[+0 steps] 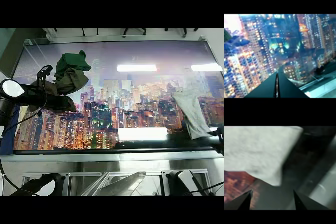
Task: Fold the shirts.
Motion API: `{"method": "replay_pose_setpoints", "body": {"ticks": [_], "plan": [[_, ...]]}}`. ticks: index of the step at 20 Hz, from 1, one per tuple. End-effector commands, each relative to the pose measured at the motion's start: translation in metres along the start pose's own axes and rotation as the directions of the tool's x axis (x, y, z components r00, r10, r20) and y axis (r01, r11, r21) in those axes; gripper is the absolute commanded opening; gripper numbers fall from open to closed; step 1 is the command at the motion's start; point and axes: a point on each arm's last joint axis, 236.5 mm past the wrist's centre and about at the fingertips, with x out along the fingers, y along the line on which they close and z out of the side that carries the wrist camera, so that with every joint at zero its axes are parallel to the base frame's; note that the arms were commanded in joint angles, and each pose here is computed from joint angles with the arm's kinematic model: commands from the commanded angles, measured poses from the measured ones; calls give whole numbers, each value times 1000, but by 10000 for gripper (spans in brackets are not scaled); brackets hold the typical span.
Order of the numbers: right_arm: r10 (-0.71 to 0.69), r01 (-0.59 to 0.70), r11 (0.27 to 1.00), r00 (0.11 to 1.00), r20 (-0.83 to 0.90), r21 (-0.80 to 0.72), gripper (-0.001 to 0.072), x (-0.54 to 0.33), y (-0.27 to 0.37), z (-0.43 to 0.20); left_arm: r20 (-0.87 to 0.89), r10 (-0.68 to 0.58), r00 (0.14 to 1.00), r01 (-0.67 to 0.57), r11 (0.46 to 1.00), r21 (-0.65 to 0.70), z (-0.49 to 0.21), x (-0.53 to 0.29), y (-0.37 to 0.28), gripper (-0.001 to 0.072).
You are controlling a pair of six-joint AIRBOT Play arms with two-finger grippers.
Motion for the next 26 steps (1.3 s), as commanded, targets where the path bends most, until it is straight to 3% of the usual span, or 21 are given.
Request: {"method": "replay_pose_setpoints", "body": {"ticks": [1,4,5,6,7,9,12,15,18,20,26], "plan": [[-93,90,995,993,74,54,570,-41,-16,-19,-2,0,1000,0,1000,23,-1,0,0,19],[183,-159,980,953,240,-116,563,-77,69,-28,-8,-2,1000,3,1000,29,-2,0,-1,19],[295,-250,946,926,233,-205,432,-87,104,-45,-8,-2,1000,2,1000,28,-2,0,-1,19],[397,-336,895,900,179,-292,232,-93,138,-69,-9,-3,1000,3,1000,28,-2,0,-1,19],[463,-400,843,880,108,-360,207,-95,163,-93,-9,-3,1000,3,1000,27,-2,0,-1,19],[533,-495,716,843,-73,-492,21,-89,205,-151,-21,-7,1000,7,1000,22,-5,0,-2,19],[489,-582,552,806,-333,-598,20,-55,245,-250,-67,-19,998,20,1000,12,-16,0,-5,19],[272,-595,406,803,-530,-693,20,-5,249,-349,-94,-26,995,27,1000,11,-22,-1,-7,19],[53,-575,231,813,-580,-785,21,29,252,-404,-118,-32,993,31,1000,-4,-28,-2,-8,19],[0,-591,190,798,-602,-784,21,38,263,-419,-137,-37,990,36,999,-8,-32,-2,-9,19],[1,-599,190,793,-610,-778,21,37,271,-422,-125,-27,992,26,1000,-5,-30,-2,-7,19]]}}
